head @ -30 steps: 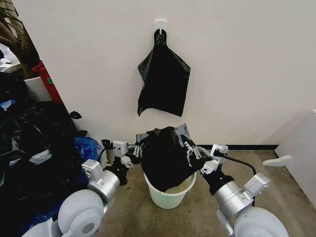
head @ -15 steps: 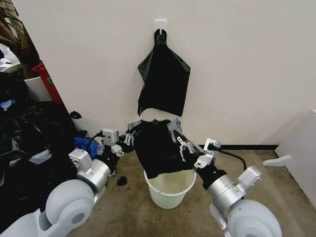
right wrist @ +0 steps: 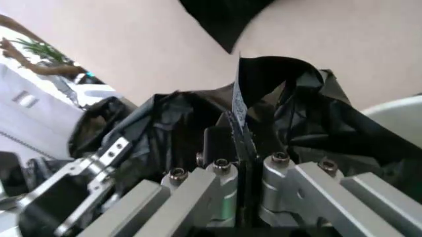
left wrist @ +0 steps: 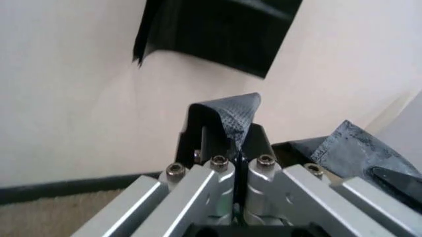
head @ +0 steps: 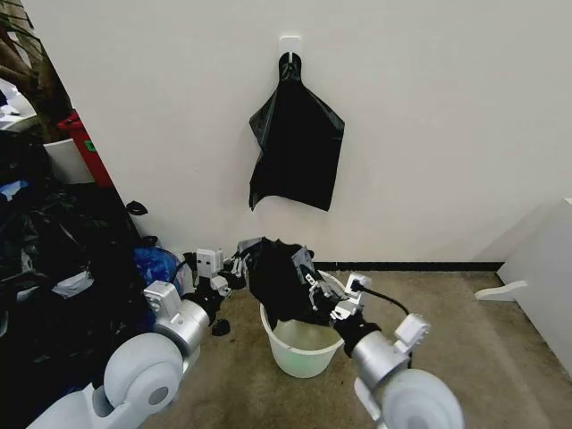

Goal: Place the garbage bag over the trash bin.

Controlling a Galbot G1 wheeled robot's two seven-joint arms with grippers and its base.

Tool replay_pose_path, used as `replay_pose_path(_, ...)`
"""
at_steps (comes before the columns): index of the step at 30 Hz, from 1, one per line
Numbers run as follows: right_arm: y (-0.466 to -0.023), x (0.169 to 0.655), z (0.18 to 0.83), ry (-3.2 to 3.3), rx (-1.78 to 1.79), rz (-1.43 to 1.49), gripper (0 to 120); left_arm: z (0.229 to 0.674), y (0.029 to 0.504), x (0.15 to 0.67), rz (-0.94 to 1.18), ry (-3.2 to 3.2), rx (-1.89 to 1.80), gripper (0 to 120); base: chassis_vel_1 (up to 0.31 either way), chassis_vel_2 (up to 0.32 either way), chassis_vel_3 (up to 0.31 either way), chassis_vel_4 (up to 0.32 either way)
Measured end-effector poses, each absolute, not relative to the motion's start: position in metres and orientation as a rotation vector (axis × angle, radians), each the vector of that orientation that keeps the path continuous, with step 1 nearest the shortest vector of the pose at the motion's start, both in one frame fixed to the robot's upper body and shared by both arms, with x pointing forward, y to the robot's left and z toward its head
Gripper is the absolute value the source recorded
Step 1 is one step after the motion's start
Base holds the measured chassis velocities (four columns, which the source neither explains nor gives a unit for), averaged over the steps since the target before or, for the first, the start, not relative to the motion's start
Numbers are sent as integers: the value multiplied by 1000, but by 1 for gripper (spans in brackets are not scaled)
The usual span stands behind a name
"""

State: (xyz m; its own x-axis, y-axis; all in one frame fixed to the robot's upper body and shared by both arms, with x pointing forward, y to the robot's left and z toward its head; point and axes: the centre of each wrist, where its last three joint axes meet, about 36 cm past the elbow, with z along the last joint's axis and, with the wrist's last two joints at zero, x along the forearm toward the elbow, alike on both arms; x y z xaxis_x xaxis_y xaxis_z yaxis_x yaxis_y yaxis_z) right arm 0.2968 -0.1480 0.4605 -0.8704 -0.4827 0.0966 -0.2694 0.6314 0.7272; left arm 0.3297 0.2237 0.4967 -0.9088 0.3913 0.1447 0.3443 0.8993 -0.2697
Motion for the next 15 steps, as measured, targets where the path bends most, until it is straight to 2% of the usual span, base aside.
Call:
replay_pose_path(6, -154, 295, 457, -2593, 579, -1054, 0, 485, 224, 333, 365, -2851, -527, 0, 0, 0, 0, 0)
replay_pose_path(15, -170, 273, 491, -2671, 482, -1049, 0, 484, 216, 321, 430, -2840, -491, 0, 0, 0, 0, 0)
